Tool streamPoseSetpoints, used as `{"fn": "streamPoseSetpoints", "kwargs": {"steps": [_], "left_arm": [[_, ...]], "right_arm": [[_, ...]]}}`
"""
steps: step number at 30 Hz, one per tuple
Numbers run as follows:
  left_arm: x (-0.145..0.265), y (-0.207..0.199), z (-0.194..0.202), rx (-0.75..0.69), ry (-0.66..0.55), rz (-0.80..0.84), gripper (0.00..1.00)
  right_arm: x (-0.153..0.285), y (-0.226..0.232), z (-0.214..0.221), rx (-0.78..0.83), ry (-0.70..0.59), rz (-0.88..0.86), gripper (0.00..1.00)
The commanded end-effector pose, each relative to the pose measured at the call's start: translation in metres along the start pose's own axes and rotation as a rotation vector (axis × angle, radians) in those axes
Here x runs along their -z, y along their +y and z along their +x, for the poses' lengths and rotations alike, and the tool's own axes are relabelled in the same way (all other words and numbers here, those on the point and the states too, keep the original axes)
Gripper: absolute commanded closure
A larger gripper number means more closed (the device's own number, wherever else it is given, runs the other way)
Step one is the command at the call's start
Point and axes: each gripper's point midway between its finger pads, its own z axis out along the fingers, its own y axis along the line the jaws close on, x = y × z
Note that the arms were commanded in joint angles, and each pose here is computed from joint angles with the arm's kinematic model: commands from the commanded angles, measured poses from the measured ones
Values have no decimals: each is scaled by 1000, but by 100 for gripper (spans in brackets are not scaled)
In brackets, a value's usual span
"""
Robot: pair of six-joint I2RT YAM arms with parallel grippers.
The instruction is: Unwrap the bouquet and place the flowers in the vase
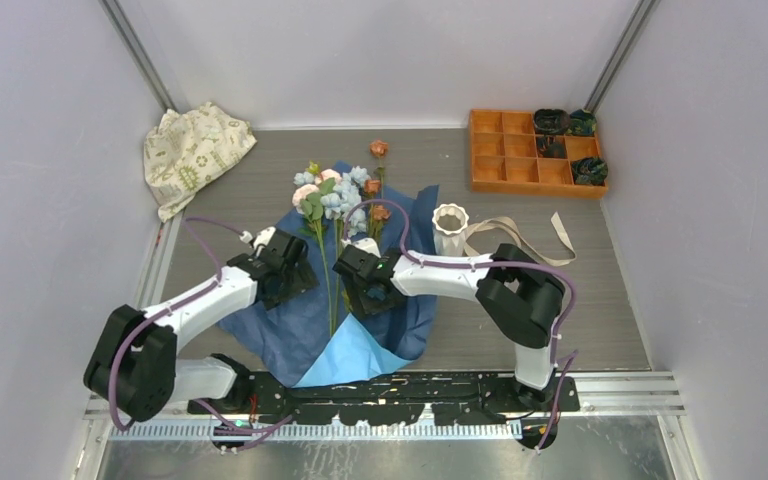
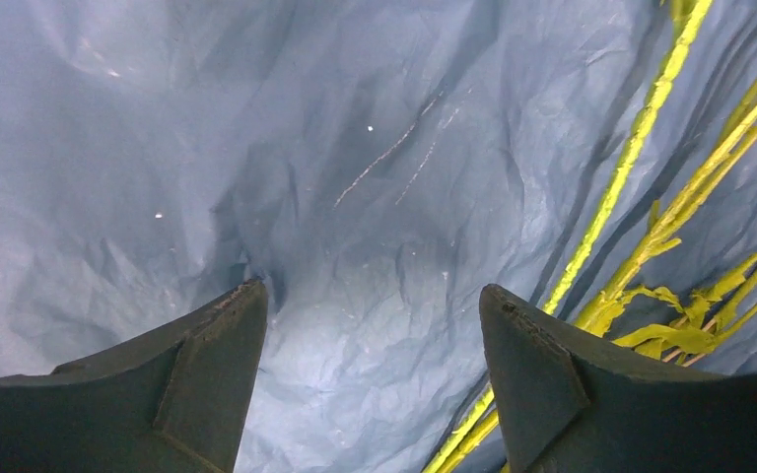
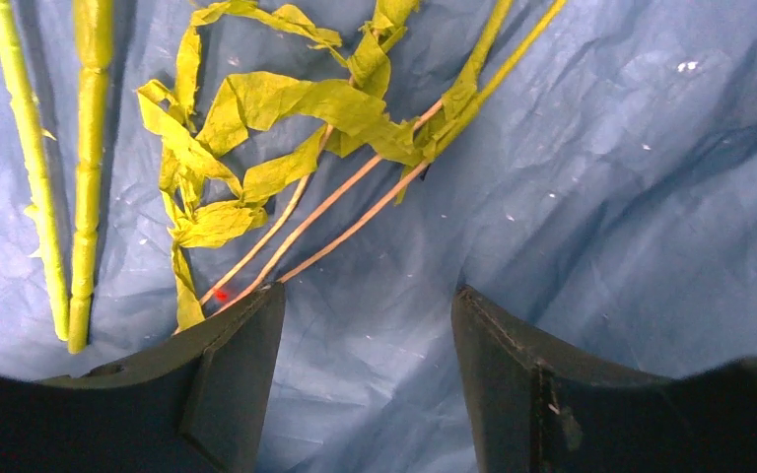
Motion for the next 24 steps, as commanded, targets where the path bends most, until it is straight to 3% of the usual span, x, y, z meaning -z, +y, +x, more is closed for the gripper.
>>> {"fn": "streamPoseSetpoints", "kwargs": {"steps": [1, 3, 6, 9, 13, 24], "left_arm": [[-11, -15, 3, 22, 40, 59, 24], [-18, -17, 6, 25, 60, 63, 42], [-28, -16, 11, 30, 89, 47, 77], [-39, -13, 15, 53, 114, 39, 97], [-52, -8, 15, 81, 139, 38, 100], [-83, -9, -6, 129, 155, 49, 100]], "right_arm": [[-3, 8, -6, -34, -15, -37, 32], [-7, 7, -4, -43, -8, -42, 33], [-12, 6, -3, -51, 6, -51, 37], [-20, 5, -1, -67, 31, -65, 40], [-32, 0, -3, -97, 54, -67, 44], [-56, 2, -44, -101, 65, -71, 44]]}}
